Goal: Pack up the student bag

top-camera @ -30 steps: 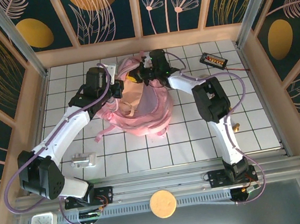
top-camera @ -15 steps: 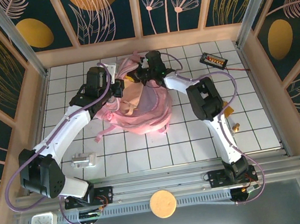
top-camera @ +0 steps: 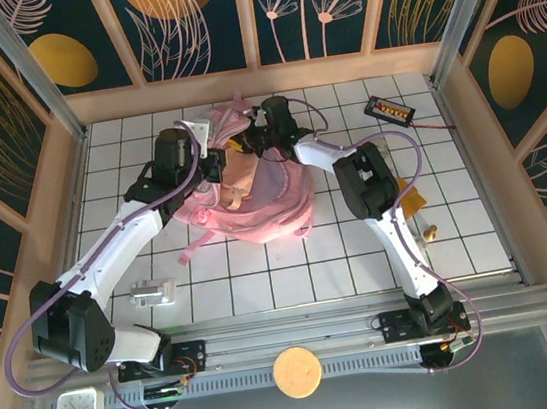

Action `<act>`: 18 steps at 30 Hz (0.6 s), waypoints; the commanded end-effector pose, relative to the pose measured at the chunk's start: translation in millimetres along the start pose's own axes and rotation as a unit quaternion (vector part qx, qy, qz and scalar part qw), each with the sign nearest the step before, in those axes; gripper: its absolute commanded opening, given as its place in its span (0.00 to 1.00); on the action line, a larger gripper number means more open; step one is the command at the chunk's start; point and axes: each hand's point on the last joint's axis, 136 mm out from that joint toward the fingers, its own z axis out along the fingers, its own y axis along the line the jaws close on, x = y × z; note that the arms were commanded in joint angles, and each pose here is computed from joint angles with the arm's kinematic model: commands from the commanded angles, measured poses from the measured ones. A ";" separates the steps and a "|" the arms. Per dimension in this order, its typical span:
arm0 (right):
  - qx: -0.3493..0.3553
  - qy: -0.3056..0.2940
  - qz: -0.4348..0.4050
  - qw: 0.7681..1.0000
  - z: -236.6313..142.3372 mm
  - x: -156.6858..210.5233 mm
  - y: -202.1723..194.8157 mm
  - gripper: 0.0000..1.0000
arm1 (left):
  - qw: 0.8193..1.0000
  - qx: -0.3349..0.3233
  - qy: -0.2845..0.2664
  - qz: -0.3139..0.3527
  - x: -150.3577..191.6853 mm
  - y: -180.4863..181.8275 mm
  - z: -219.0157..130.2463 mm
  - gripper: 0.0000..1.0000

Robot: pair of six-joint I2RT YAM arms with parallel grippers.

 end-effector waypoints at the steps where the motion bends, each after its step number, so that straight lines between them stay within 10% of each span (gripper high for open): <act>1: -0.070 0.025 -0.054 0.996 -25.7 16.5 64.0 0.29 | 0.984 0.060 -0.168 0.027 -84.9 -33.0 -44.9 0.00; 18: 0.002 0.090 -0.102 0.991 -171.1 137.8 60.9 0.57 | 0.991 0.028 -0.130 -0.023 -49.4 -13.2 -16.6 0.00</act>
